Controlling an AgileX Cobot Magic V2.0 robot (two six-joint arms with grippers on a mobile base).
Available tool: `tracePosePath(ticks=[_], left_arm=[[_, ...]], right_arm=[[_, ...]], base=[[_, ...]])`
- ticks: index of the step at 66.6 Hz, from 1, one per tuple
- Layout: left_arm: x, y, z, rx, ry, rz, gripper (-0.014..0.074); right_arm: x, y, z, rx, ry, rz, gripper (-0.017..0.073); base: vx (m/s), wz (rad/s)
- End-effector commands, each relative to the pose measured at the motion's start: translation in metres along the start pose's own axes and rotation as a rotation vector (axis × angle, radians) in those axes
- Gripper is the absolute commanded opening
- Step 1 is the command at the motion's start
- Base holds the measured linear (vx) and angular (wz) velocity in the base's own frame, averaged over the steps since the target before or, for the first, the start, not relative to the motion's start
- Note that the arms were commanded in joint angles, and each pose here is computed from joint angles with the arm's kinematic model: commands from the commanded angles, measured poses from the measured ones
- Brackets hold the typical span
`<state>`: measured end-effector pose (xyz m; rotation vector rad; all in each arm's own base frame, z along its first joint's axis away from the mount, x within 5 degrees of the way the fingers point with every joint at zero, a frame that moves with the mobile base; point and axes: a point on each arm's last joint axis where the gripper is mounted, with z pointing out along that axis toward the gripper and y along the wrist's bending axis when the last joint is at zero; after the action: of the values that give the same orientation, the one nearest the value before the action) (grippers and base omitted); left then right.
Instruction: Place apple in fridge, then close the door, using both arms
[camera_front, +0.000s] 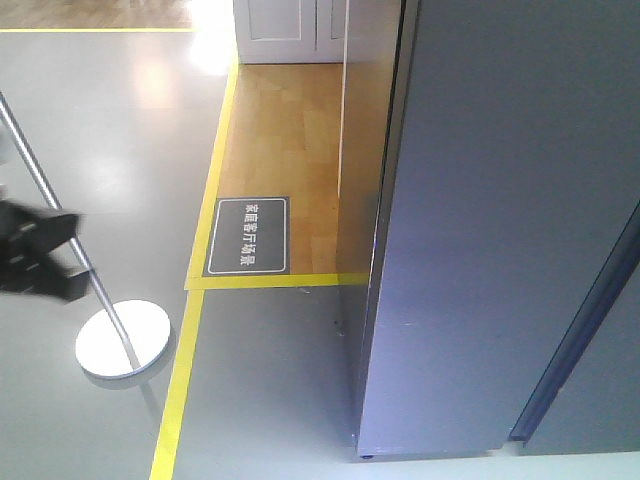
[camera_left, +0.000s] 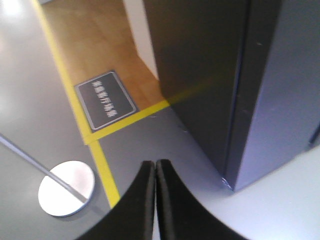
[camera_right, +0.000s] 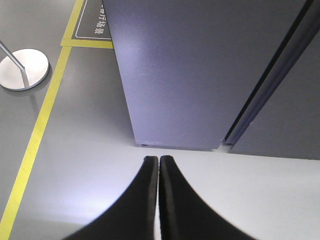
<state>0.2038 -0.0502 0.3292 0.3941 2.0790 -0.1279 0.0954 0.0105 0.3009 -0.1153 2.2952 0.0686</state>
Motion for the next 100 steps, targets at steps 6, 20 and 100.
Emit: tracePosePath(ticks=[6,20,100], left_arm=[[0.026,0.014,-0.046,-0.15,-0.217,-0.06,-0.0006],[0.098,0.007,-0.08,-0.294,-0.388,-0.112,-0.0006],[0.181,-0.01,-0.075,-0.288,-0.729,-0.223,-0.0006]], right_arm=[[-0.011,0.0,-0.005,0.003,-0.074,-0.012,-0.0003],[-0.011,0.0,-0.005,0.003,-0.074,-0.012,-0.0003],[-0.011,0.0,-0.005,0.003,-0.075,-0.012,-0.0003]], base=[[0.0,0.0],[0.0,0.0],[0.0,0.0]])
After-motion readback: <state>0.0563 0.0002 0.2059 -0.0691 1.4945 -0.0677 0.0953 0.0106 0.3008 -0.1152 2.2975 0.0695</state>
